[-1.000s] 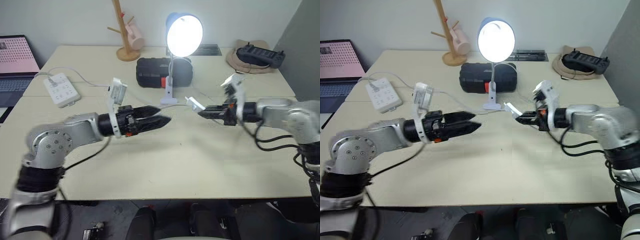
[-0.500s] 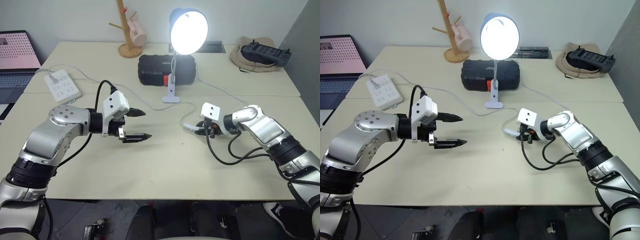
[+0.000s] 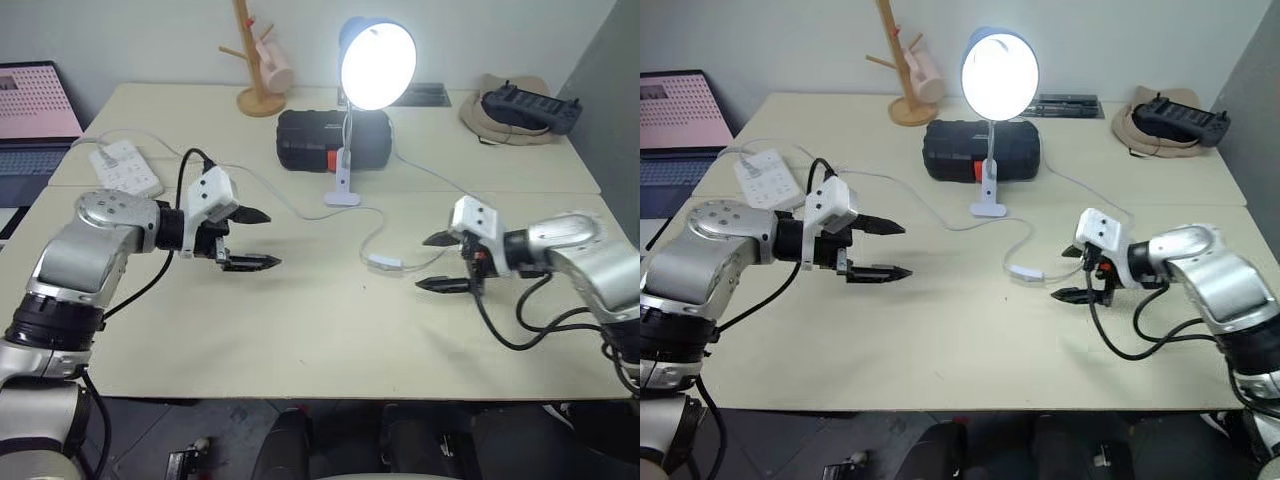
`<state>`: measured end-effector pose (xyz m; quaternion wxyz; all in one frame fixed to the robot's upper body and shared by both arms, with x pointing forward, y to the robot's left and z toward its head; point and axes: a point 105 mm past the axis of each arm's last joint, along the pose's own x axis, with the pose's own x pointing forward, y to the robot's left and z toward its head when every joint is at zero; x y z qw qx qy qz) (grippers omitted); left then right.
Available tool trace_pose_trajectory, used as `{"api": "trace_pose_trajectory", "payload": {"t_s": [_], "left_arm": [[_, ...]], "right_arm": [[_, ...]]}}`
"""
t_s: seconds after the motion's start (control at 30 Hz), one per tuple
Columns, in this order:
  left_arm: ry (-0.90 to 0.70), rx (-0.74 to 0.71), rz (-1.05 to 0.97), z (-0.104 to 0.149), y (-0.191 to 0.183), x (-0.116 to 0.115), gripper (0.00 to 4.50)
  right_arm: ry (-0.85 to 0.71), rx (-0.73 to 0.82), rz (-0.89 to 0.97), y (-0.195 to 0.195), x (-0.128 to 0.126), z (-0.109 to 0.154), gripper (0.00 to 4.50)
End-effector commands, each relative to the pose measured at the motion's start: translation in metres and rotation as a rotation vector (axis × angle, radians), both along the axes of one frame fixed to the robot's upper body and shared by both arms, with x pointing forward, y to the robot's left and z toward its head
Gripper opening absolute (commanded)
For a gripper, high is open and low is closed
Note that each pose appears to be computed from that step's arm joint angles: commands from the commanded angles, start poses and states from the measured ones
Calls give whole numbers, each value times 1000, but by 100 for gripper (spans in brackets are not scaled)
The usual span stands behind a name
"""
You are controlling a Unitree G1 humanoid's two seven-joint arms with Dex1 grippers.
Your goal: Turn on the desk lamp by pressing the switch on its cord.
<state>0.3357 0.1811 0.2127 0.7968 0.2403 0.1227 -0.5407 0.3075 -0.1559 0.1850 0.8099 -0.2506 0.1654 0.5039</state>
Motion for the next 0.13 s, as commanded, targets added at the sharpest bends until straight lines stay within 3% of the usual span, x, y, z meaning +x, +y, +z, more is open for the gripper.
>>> {"api": "trace_pose_trajectory", "payload": {"t_s": [0.03,0.13], "left_arm": [[-21,45,-26,16,12,0,450],[-20,52,-51,17,12,2,450]], "right_arm": [[4,33,-5,-3,-26,14,447],[5,44,-28,-2,-34,11,447]]}}
